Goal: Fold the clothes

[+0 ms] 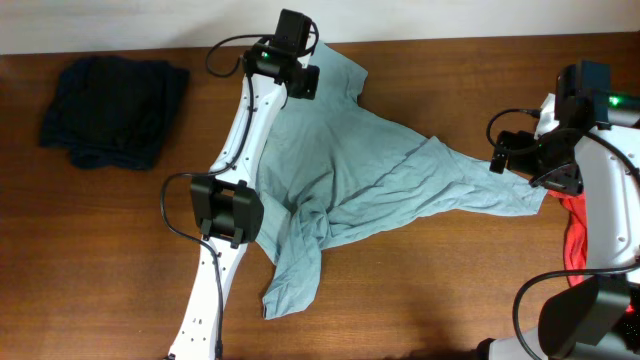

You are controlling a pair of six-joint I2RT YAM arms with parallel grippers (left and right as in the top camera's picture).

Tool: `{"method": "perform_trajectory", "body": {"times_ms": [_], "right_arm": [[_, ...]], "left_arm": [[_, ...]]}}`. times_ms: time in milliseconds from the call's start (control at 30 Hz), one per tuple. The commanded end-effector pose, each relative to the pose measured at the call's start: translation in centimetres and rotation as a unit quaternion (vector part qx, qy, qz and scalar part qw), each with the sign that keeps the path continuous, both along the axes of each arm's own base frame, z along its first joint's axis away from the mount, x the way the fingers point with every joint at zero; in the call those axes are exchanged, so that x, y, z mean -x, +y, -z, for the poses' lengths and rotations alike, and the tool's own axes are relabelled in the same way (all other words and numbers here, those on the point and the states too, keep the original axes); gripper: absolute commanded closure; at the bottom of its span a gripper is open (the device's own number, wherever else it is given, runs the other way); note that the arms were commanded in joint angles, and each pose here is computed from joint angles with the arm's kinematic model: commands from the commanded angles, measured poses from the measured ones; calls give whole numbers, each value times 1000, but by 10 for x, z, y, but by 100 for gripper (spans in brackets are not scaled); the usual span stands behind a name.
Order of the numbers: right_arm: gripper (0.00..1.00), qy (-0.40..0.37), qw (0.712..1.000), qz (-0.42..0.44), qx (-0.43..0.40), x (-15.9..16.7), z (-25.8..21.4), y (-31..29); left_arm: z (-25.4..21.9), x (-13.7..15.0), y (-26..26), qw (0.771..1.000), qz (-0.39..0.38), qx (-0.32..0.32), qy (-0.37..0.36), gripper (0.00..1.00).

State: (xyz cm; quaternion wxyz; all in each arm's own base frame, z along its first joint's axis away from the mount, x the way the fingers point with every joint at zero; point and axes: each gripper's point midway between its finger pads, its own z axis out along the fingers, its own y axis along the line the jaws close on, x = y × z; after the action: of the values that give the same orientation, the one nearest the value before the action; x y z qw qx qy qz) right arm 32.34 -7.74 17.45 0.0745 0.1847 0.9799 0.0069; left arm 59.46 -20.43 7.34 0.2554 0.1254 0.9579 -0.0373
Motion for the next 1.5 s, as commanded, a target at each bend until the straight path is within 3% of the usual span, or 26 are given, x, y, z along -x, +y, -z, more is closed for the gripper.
{"method": "perform_trajectory", "body": {"times_ms": [0, 267, 500, 833, 1167, 1467], "right_arm": [[1, 6, 1000, 2, 3, 1, 4, -3], [1, 6, 1000, 2, 3, 1, 4, -3], [1, 6, 1000, 2, 3, 1, 4, -2], [1, 6, 1000, 2, 3, 1, 4, -2], [1, 6, 1000, 2, 3, 1, 4, -2], [1, 6, 1000, 2, 3, 1, 4, -2]], "left_arm": [[12, 12, 4, 999, -21, 9, 37, 96], [28, 53, 5, 991, -29, 21, 133, 97], [50, 55, 4, 988, -32, 21, 150, 98], [108, 42, 2, 988, -34, 16, 151, 100], [106, 2, 27, 995, -69, -48, 59, 99], [117, -29, 32, 997, -75, -35, 3, 99]]}}
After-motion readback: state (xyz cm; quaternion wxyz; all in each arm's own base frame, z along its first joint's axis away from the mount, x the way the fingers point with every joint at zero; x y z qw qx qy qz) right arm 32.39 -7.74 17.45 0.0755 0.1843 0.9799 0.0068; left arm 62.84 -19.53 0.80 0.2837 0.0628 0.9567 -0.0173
